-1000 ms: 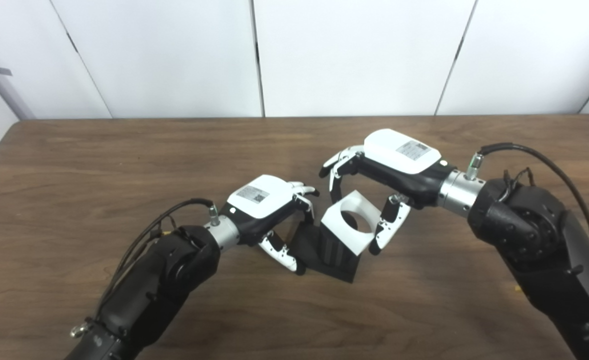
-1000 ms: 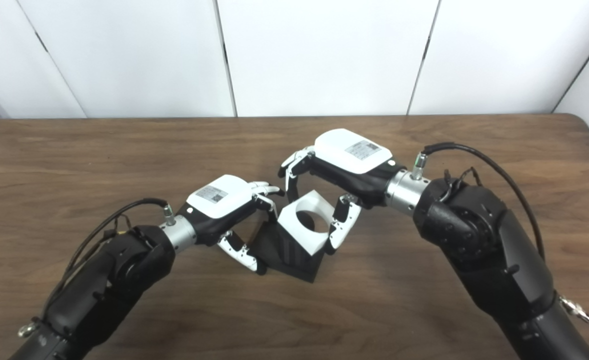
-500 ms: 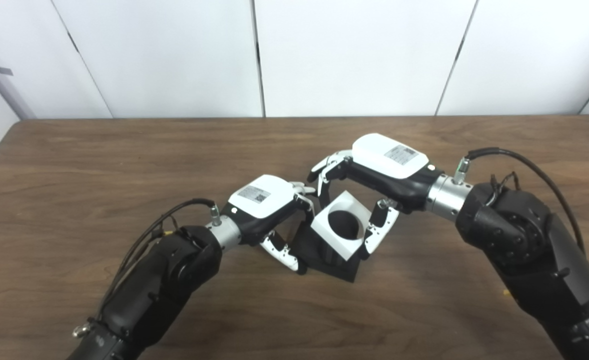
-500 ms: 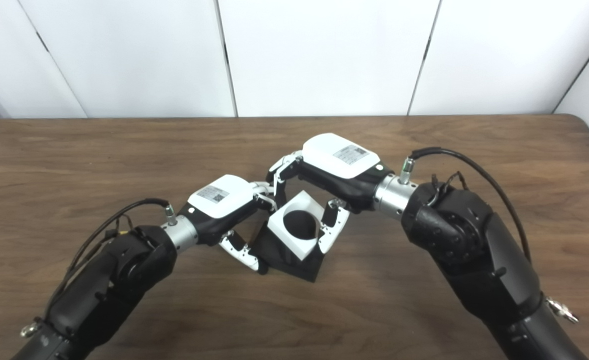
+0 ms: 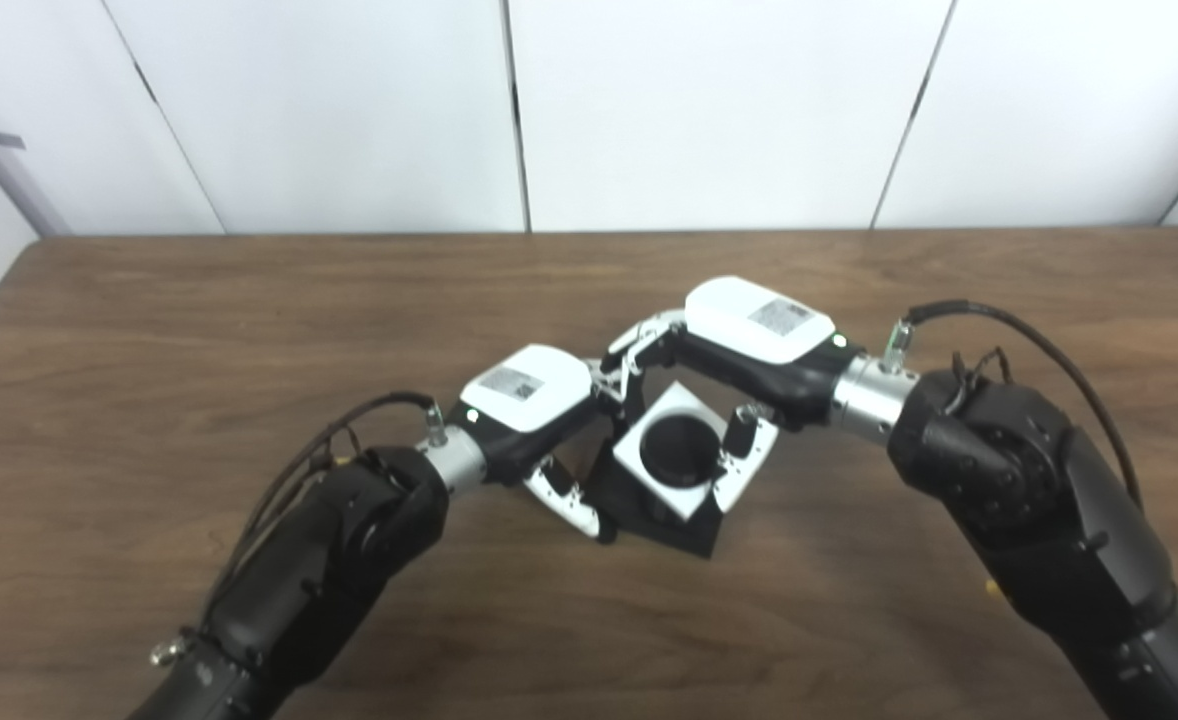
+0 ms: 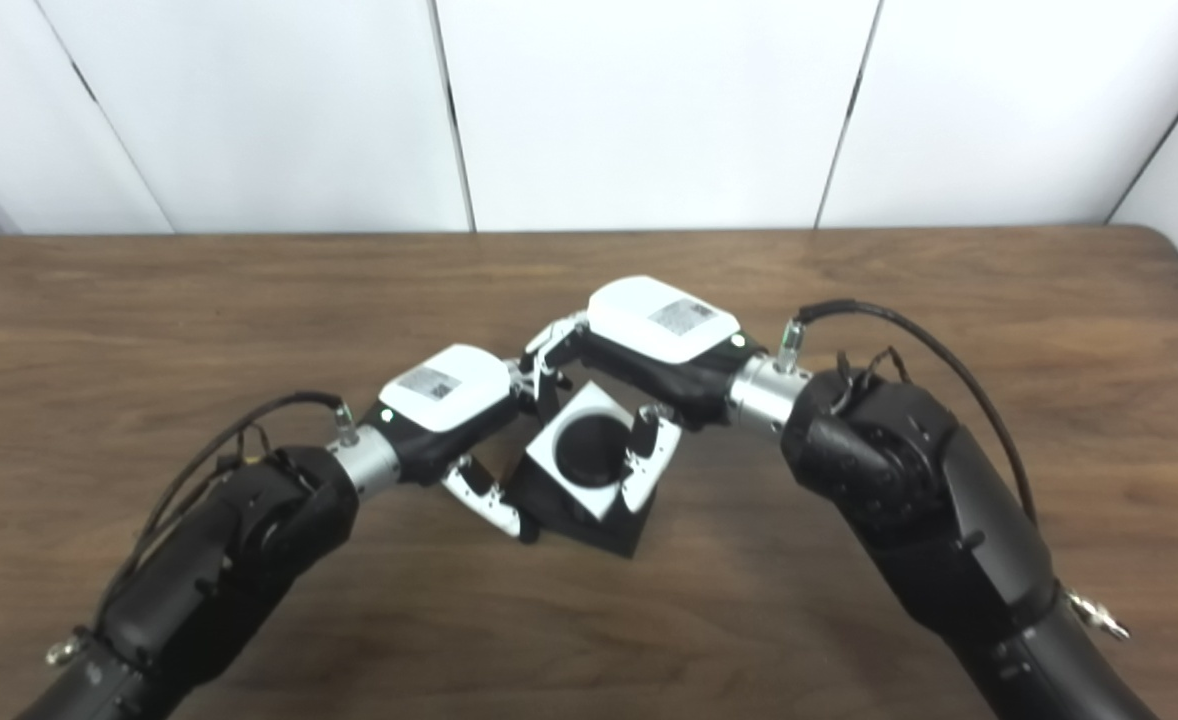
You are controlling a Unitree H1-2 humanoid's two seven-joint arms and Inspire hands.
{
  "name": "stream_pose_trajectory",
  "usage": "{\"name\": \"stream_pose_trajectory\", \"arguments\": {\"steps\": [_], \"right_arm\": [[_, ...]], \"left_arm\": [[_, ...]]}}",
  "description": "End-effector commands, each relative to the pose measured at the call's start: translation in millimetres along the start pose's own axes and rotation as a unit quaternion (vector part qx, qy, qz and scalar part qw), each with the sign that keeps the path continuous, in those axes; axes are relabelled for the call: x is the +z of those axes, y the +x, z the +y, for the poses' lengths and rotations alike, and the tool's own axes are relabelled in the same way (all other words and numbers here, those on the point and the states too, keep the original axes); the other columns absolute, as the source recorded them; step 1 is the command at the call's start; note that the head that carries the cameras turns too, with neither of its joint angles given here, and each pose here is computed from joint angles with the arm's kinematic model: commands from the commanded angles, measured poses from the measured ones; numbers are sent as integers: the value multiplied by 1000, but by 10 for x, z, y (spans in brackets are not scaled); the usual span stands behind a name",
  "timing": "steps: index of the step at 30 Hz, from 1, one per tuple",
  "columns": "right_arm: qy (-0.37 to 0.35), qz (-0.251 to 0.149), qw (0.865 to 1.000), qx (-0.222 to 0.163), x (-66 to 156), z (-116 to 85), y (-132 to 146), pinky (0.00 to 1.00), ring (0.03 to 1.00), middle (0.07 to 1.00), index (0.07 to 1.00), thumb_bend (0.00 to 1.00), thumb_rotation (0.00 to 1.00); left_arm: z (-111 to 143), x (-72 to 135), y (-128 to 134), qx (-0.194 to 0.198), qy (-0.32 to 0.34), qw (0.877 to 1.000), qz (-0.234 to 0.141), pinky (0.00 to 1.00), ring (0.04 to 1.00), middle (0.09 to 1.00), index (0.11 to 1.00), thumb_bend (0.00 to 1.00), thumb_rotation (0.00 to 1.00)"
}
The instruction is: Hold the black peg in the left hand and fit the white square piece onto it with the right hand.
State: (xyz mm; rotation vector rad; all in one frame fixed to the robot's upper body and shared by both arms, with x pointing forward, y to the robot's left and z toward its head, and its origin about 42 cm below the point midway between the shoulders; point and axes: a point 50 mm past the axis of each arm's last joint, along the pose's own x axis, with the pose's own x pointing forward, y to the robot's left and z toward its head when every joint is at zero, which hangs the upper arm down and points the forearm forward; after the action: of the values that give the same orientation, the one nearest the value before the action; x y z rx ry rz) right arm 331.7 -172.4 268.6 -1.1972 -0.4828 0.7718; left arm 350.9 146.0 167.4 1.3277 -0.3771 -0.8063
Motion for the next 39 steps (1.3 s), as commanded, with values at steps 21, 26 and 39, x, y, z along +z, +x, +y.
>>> {"name": "stream_pose_trajectory", "arguments": {"steps": [21,26,39], "right_arm": [[-23,36,999,31,-70,-120,14,641,805,845,765,855,241],[-20,34,999,30,-70,-130,6,643,804,846,769,869,237],[-15,44,999,-23,-65,-422,-141,645,815,855,751,827,156]], "left_arm": [[-213,64,-2,-56,-1,998,-4,773,913,901,489,523,71],[-218,60,-14,-49,-3,999,-5,778,911,899,488,523,71],[-226,29,-37,-50,-6,999,-2,772,907,899,488,523,71]]}}
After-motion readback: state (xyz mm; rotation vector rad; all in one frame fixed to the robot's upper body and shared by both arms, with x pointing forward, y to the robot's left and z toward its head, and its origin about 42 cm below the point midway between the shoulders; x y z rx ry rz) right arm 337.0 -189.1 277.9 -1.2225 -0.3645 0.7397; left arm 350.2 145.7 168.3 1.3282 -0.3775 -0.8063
